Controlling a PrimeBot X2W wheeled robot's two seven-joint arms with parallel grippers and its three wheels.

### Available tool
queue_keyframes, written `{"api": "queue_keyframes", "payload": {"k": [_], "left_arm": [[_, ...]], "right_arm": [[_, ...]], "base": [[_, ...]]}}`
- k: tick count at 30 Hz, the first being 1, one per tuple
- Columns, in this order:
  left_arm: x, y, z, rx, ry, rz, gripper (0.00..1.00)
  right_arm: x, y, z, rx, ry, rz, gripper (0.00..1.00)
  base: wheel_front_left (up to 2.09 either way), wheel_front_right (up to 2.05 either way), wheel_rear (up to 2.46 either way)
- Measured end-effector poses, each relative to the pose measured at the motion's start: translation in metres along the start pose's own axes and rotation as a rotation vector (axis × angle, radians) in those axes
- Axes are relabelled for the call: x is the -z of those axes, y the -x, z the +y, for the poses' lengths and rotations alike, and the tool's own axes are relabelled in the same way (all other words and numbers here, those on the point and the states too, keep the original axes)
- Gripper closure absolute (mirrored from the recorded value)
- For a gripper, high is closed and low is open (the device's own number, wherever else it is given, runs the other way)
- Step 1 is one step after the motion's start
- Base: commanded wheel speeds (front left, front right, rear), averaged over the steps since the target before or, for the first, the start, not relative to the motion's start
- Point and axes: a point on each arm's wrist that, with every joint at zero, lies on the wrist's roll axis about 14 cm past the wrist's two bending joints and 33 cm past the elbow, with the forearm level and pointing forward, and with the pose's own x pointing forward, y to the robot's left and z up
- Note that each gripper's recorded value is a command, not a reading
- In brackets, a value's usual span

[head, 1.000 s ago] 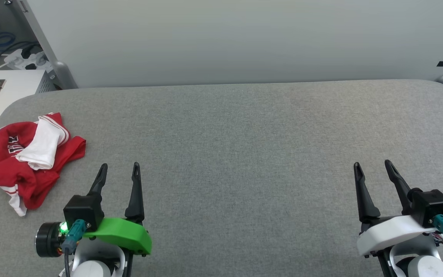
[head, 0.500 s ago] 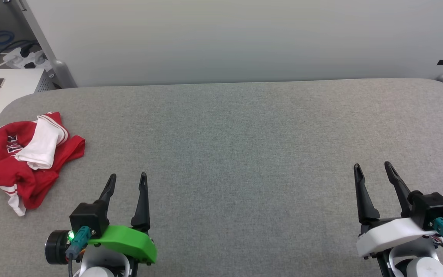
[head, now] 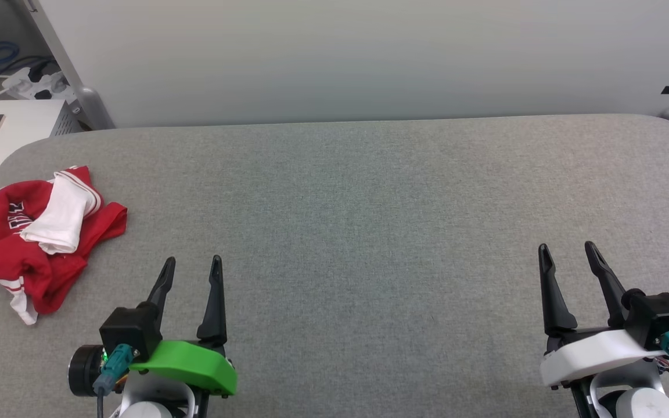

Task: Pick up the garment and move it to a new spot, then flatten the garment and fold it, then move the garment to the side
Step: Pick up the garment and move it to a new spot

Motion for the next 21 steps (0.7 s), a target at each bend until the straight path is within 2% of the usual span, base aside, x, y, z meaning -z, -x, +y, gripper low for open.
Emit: {"api": "queue_keyframes", "payload": {"k": [21], "left_arm": [[0.0075,0.0031,-0.0035,0.021,0.026,0.0,0.0]], "right_arm": [[0.0031,0.0013,-0.0007,0.006,-0.033,-0.017,0.0]], "base": [[0.0,0.0,0.0]]}}
